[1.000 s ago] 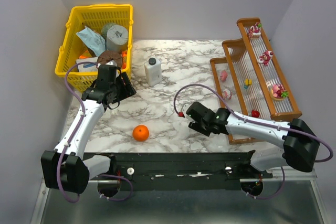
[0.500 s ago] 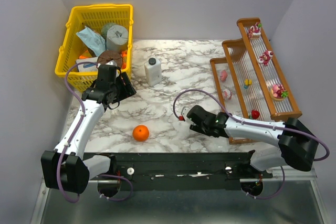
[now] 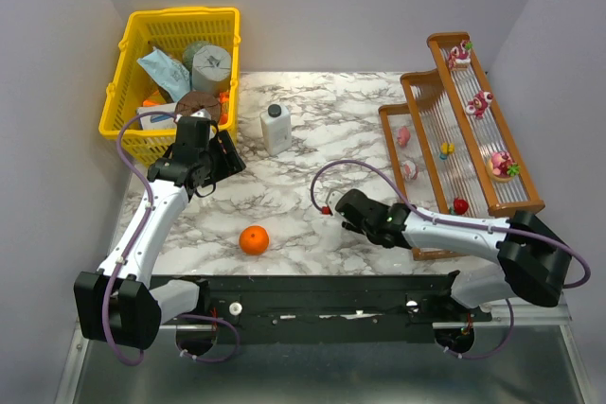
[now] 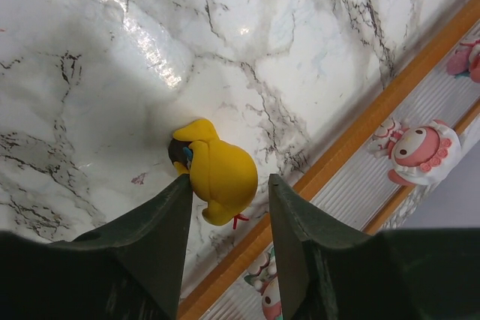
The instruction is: Place and organize the plastic toys onto the shelf
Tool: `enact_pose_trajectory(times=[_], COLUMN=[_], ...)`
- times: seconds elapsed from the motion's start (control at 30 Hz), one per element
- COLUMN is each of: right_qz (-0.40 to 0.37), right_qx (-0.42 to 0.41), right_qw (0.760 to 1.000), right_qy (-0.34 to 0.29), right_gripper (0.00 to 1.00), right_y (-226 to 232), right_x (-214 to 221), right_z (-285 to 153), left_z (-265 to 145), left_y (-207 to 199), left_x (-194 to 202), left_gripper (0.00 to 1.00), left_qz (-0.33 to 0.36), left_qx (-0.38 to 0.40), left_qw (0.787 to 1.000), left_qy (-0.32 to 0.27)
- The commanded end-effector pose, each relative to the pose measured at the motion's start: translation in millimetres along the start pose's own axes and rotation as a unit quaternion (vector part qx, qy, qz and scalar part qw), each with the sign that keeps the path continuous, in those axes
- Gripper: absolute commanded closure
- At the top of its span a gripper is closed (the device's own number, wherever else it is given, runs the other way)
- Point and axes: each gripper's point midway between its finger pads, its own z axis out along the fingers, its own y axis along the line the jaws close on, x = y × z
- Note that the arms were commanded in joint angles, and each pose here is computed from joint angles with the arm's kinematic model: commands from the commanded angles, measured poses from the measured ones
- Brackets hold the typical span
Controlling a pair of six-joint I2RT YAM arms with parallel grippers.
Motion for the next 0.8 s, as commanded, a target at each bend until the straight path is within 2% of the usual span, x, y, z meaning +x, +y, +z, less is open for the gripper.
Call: enact_pose_trajectory(times=[0.0,0.17,0.27,0.5,0.6,0.77], right_qz=[0.007,0.01,0.016,0.039,0.056,0.074], right_qx=[0.026,0.034,0.045,0.05,0.05,0.058], right_qw=[1.0,0.999,0.999,0.996,0.995,0.993], right_qy=[0.006,0.015,0.024,0.059,0.064,0.069], right_gripper=[0.49,0.51,0.61,0.96,0.99,0.99], right_y=[-4,-5,-8,-8,-10,-18], right_x=[2,4,2,-3,-8,-17], right_z=[3,6,7,12,9,4], left_z=[-2,-2,-3,-5,-6,-5], left_y=[-2,-2,-2,-3,-3,-4], left_x=[-3,-3,-4,-5,-5,-6], left_gripper=[0.26,0.26,0.26,0.26,0.26,0.26], left_qz=[0.002,0.002,0.002,0.003,0.003,0.003], left_qx=[0.008,0.008,0.008,0.009,0.009,0.01], left_qw=[1.0,1.0,1.0,1.0,1.0,1.0], left_qy=[-0.005,-0.006,-0.006,-0.008,-0.009,-0.009])
